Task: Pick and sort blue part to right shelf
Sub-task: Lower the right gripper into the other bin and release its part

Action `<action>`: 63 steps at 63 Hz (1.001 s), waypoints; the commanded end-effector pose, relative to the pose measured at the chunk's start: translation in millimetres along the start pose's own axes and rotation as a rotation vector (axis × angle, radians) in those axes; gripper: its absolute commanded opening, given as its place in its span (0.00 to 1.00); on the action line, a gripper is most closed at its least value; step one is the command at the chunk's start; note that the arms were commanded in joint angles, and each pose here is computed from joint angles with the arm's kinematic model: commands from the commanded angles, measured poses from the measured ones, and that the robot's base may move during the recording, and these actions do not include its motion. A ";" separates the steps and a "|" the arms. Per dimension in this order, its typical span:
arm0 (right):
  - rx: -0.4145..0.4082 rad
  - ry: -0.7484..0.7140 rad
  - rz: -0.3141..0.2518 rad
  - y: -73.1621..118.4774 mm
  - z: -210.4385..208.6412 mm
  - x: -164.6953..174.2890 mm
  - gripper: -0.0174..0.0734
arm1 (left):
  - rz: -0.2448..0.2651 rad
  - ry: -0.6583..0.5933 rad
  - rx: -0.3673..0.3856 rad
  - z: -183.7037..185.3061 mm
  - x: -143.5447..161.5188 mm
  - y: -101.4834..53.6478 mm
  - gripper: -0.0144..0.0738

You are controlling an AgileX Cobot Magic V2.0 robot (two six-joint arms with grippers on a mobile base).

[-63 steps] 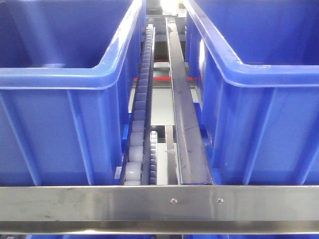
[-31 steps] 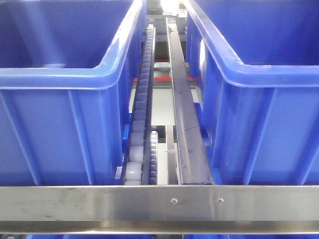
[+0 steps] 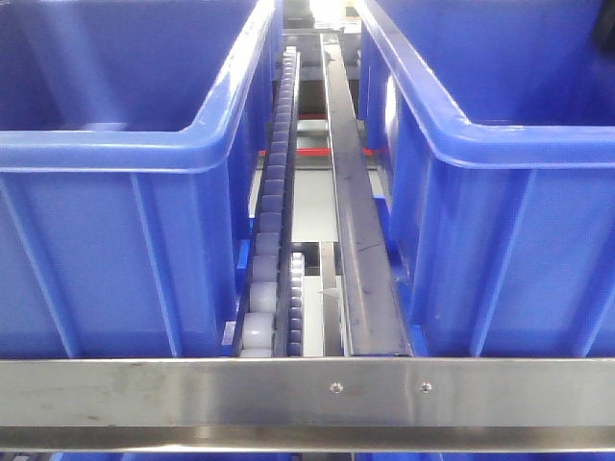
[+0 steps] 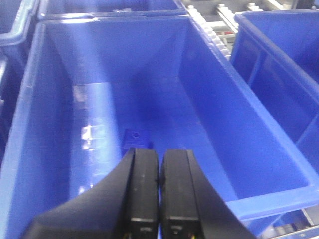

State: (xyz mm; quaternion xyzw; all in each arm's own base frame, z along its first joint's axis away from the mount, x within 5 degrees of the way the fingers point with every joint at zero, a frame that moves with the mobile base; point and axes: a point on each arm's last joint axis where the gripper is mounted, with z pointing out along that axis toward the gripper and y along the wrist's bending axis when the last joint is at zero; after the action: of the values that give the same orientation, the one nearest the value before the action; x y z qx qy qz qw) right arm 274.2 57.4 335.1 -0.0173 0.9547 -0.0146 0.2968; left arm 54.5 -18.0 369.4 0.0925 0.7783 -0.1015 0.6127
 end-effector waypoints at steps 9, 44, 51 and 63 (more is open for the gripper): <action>-0.008 0.036 -0.024 -17.2 57.3 -43.5 0.41 | -0.005 -0.103 0.044 -3.1 -14.5 -3.1 0.31; -0.006 0.005 -0.051 -13.8 122.1 -53.2 0.78 | -0.004 -0.094 0.047 -3.0 -13.7 -3.2 0.31; -0.005 0.003 -0.050 -14.3 117.1 -53.5 0.86 | -0.004 -0.094 0.047 -3.0 -13.7 -3.2 0.31; -0.011 -0.101 -0.042 -17.2 73.0 -60.3 0.77 | -0.004 -0.082 0.048 -2.9 -12.6 -3.3 0.31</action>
State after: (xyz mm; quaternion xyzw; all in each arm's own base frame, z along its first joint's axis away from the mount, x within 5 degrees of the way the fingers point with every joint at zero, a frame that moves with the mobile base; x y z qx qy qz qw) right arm 378.6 45.1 255.9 -0.0358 0.9645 -0.0153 0.2611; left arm 54.1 -20.2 368.1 0.1064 0.7784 -0.1134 0.6083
